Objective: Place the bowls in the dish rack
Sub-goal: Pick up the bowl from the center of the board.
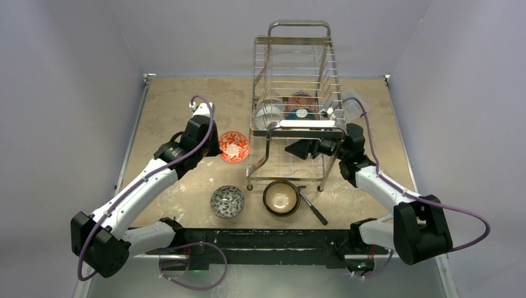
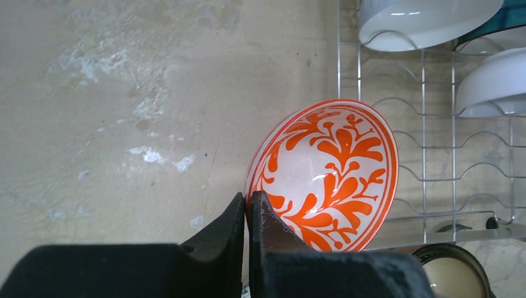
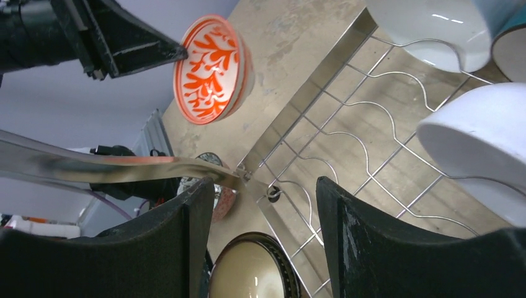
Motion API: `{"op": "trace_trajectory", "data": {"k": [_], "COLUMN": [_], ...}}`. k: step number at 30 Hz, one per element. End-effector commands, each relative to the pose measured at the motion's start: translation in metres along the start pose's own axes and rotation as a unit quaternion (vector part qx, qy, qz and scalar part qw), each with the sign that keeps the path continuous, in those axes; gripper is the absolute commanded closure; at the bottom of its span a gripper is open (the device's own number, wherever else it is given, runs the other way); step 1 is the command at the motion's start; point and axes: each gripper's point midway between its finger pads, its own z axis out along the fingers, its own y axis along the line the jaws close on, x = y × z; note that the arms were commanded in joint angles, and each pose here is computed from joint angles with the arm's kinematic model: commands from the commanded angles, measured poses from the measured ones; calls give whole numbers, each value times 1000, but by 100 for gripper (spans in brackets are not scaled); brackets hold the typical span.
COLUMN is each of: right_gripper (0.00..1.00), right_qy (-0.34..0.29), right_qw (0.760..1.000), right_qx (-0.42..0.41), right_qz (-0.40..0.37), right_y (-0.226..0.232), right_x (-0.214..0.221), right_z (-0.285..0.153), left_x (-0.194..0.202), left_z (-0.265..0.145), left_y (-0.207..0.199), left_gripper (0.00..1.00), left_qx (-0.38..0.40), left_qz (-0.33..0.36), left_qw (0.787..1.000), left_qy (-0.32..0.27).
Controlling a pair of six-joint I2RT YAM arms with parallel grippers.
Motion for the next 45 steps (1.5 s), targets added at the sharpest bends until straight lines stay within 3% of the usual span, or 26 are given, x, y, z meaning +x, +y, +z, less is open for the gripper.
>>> {"op": "trace_trajectory", "data": {"k": [1,8,18,31,34,40,42,45], "right_gripper": [37,33,17,18,28,73,89,100], "right_qy": [-18,-11,-15,-6,-4,5,7,9], "right_qw": [999,998,995,992,993,994,995,995], "right_qx": [-33,-55,-85,-97,-90,-78,-72,-64], "right_qz": [-6,22,49,77,80,74,73,70], "right_y": [17,21,22,20,16,12,10,8], "right_x": [-6,10,7,7,6,7,8,9], "right_z": [5,22,44,62,64,66,66,65], "left_x": [-64,-67,-62,-45,-52,-50,-46,-39], "left_z": [-1,12,18,23,17,10,9,10], "left_y": [-43,-82,-114,-137,-145,-145,-145,-142], "left_gripper": [100,100,100,100,100,100,91,76], "left_qx": [82,172,245,264,284,296,297,297], "left_qz": [-11,-21,-40,-14,-14,-13,-12,-8], "left_qw": [992,980,964,962,955,951,952,953], "left_qy": [-91,-100,-92,-72,-87,-85,-77,-61]}}
